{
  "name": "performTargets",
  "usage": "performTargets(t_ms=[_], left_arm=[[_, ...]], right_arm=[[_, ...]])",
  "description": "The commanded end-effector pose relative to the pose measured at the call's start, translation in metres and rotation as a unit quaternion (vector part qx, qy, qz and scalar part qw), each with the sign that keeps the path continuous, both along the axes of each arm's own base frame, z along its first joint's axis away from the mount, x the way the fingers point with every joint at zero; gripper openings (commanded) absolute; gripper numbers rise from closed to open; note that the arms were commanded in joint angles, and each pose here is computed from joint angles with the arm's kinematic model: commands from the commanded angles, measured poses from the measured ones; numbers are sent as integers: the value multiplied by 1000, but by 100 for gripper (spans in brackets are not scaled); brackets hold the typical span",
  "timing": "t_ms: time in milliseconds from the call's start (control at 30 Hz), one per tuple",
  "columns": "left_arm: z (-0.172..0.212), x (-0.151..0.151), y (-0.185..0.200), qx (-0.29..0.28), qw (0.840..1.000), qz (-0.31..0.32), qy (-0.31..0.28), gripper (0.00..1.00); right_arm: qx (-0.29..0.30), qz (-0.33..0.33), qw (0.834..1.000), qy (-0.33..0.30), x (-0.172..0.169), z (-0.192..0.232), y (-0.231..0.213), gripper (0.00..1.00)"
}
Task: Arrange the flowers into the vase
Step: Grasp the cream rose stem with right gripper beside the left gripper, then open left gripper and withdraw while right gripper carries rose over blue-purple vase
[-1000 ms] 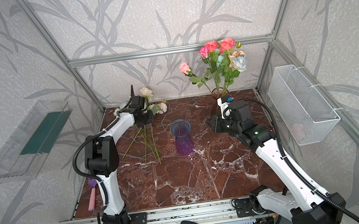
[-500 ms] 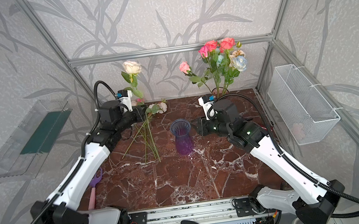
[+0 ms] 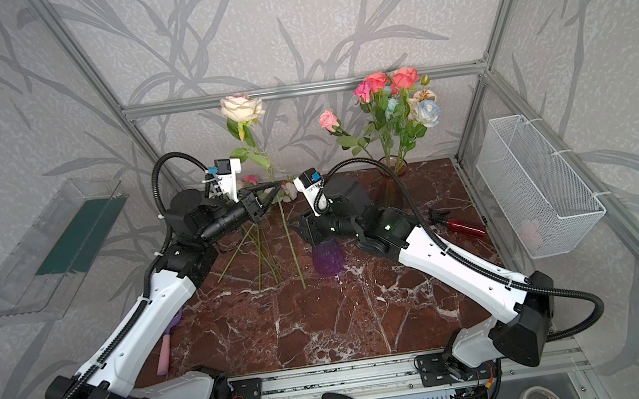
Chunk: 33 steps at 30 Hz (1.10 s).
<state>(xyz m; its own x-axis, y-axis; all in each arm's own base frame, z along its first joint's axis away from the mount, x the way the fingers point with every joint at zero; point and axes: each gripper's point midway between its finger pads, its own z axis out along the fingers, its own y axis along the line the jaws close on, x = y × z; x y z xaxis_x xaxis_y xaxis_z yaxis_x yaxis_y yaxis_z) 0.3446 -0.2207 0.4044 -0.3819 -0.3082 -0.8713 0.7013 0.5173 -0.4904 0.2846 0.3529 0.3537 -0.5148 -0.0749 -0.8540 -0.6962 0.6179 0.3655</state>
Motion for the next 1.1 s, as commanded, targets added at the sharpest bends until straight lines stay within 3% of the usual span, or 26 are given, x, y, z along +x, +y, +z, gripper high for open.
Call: performTargets(t_ms=[0,167,300,567,667,733,800,1067], left_arm=[[20,-12,-6,-28,999,-32,-26,0],[18,-11,-6,-24,999,-29,-26,0],[17,-11,-7,-26,999,-31,-24,0],[16,-10,-7,-25,999,-29,-25,0],[15,-10,-4,-24,999,-19,-29,22],[15,-9,0,-21,999,-6,-34,45],[15,-8,5,-14,999,10,-38,54],[22,-3,46,-5,990,122,-70,63]], right_arm=[[15,-2,999,-40,10,24,10,43],[13,-3,999,-37,22,21,22,37],[13,-2,999,-37,27,21,28,21],[25,-4,999,-32,29,19,31,0],[31,-11,999,-39,30,20,29,0],[31,-22,998,-45,32,22,25,0],[31,-28,998,-55,33,26,22,0],[39,-84,991,-94,50,51,-1,0]])
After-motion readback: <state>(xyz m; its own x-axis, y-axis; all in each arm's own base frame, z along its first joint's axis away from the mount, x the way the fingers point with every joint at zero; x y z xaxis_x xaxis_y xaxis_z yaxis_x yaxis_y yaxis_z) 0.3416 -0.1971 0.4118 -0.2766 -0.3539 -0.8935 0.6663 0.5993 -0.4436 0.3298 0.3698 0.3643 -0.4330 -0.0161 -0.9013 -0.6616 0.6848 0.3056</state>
